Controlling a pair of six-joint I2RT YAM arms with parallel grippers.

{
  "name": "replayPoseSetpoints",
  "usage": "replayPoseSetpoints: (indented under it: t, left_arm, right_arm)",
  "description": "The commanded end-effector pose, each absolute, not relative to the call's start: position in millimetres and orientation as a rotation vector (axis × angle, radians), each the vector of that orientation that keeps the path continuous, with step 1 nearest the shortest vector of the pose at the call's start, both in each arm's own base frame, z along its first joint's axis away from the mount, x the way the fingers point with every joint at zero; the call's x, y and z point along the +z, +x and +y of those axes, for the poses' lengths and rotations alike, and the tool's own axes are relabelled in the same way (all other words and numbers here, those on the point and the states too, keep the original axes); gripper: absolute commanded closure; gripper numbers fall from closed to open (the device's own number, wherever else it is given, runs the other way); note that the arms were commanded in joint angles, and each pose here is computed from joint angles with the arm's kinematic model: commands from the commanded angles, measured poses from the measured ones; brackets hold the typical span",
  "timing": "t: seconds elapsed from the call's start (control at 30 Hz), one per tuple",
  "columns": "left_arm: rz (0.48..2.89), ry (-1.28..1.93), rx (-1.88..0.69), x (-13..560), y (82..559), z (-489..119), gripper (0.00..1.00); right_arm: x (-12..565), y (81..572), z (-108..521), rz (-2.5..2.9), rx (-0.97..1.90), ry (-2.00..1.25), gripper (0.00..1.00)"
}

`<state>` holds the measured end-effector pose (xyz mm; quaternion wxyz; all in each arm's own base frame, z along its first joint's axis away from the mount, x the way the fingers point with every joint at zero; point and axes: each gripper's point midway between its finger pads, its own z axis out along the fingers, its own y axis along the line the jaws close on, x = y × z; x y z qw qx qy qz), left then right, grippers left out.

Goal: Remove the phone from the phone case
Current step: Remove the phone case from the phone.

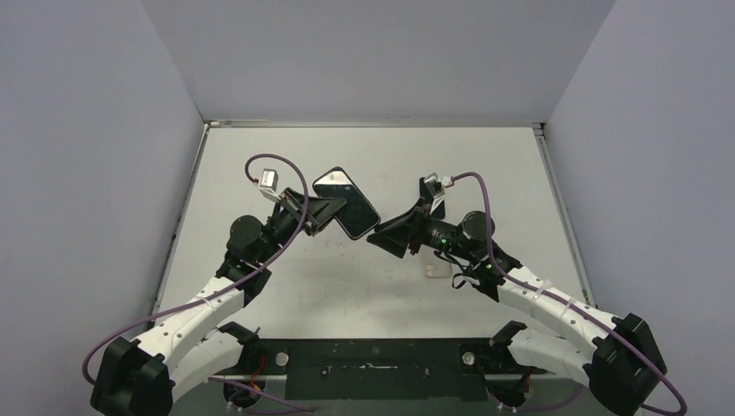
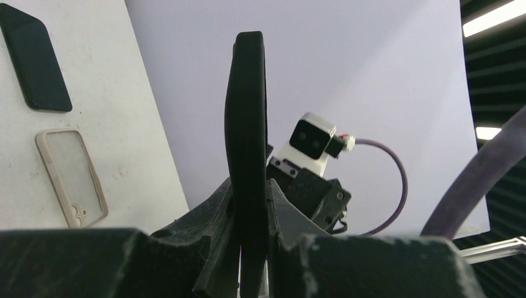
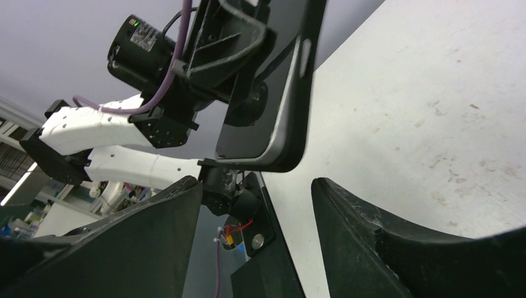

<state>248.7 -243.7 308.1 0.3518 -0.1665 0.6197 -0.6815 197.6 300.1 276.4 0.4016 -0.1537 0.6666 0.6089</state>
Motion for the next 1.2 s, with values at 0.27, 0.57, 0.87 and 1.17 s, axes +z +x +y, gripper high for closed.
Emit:
replayPoseSetpoints:
  t: [0.27, 0.57, 0.87, 1.17]
  left_arm:
    - [1.425, -0.497, -1.876, 356, 245, -238, 1.00]
    - [1.427, -0.497, -1.918, 360, 240, -244, 1.00]
    - [1.436, -0.501, -2.008, 365, 227, -249, 1.00]
    - [1.454, -0.452, -2.097, 378, 211, -253, 1.00]
  right_arm:
    - [318, 187, 320, 1.382, 1.546, -0.485, 0.39]
    - [321, 190, 329, 1.329, 1.539, -0.554, 0.53]
    - [309, 196, 328, 1.325, 1.419, -0.638, 0.80]
    - [286, 221, 308, 1.407, 1.241, -0.666, 1.00]
